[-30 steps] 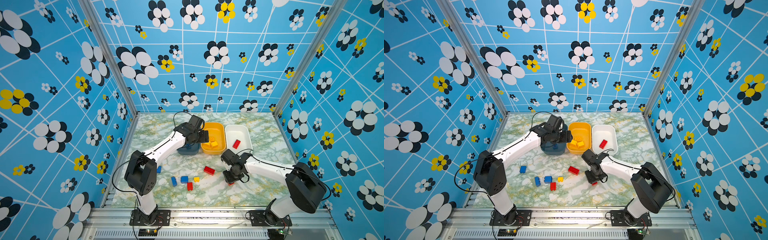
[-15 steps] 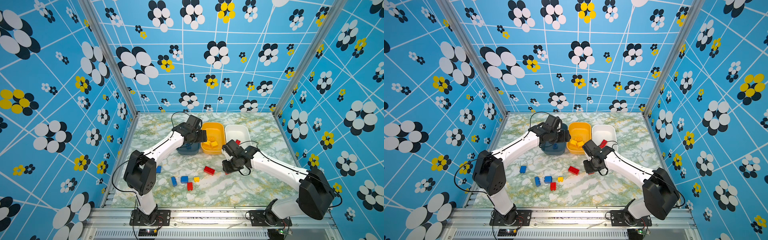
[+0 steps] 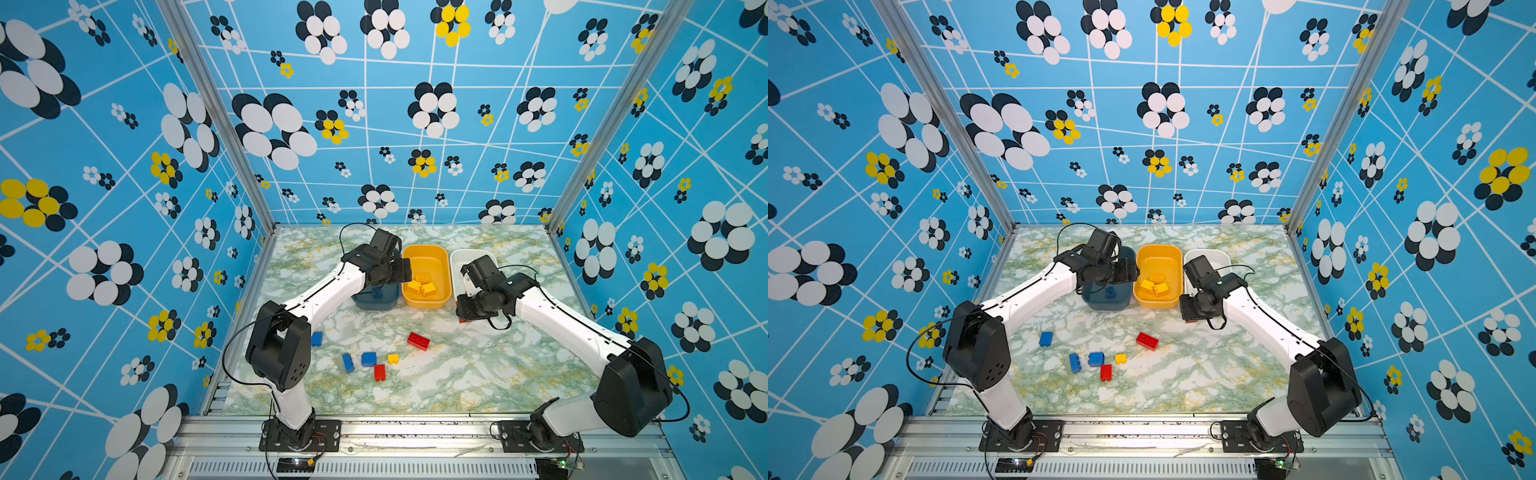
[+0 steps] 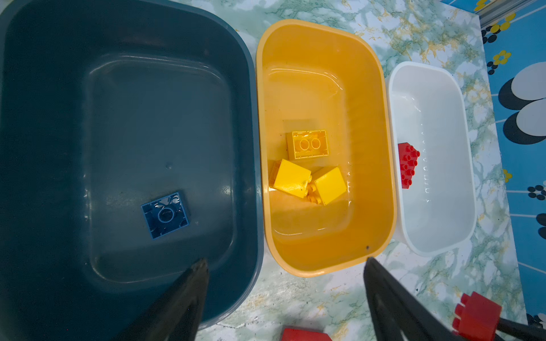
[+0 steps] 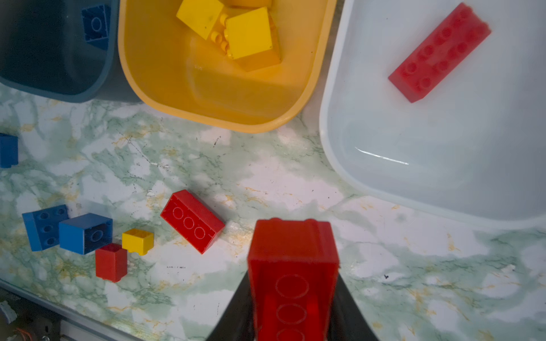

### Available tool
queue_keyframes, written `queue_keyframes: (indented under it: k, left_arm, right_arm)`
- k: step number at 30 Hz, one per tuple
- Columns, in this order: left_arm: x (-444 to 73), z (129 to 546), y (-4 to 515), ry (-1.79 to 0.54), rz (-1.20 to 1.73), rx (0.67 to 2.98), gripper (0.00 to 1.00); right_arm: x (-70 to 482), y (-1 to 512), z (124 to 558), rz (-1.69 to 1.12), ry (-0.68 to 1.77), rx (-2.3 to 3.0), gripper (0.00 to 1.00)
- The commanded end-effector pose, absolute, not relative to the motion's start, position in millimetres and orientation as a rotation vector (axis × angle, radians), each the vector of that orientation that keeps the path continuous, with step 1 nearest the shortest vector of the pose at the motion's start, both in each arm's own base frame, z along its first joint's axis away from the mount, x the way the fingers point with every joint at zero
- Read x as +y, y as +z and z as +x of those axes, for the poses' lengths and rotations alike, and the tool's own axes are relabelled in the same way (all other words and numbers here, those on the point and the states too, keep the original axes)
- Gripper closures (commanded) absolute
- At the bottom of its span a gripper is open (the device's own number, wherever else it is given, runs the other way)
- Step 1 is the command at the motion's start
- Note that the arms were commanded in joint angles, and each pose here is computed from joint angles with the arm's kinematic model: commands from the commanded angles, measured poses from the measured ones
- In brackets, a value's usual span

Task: Sort the legos into containers by color
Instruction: 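Carry the red brick over the white tub and release it with right gripper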

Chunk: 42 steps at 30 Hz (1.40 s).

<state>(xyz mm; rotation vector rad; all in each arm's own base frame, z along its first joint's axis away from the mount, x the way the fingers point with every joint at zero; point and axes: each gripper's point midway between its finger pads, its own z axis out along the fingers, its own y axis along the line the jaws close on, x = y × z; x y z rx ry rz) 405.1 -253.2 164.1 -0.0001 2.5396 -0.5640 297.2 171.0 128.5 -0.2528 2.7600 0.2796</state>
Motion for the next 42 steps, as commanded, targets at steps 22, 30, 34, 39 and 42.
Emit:
queue_keyframes:
  k: [22,30,34,39,42]
  left_arm:
    - [-228,410,181,-0.594,-0.063,2.500,0.16]
    - [-211,402,183,-0.573,-0.091,2.495,0.16]
    - [-201,396,185,-0.563,-0.114,2.489,0.16]
    - [-190,389,184,-0.546,-0.134,2.491,0.15]
    - [-184,385,184,-0.536,-0.150,2.497,0.15]
  right_arm:
    - [157,118,390,-0.152,0.268,2.739,0.67]
    - [145,99,416,-0.084,0.225,2.792,0.67]
    - [139,90,426,-0.051,0.221,2.809,0.66]
    - [136,78,434,-0.031,0.218,2.843,0.59]
    - [137,77,436,-0.033,0.220,2.845,0.47]
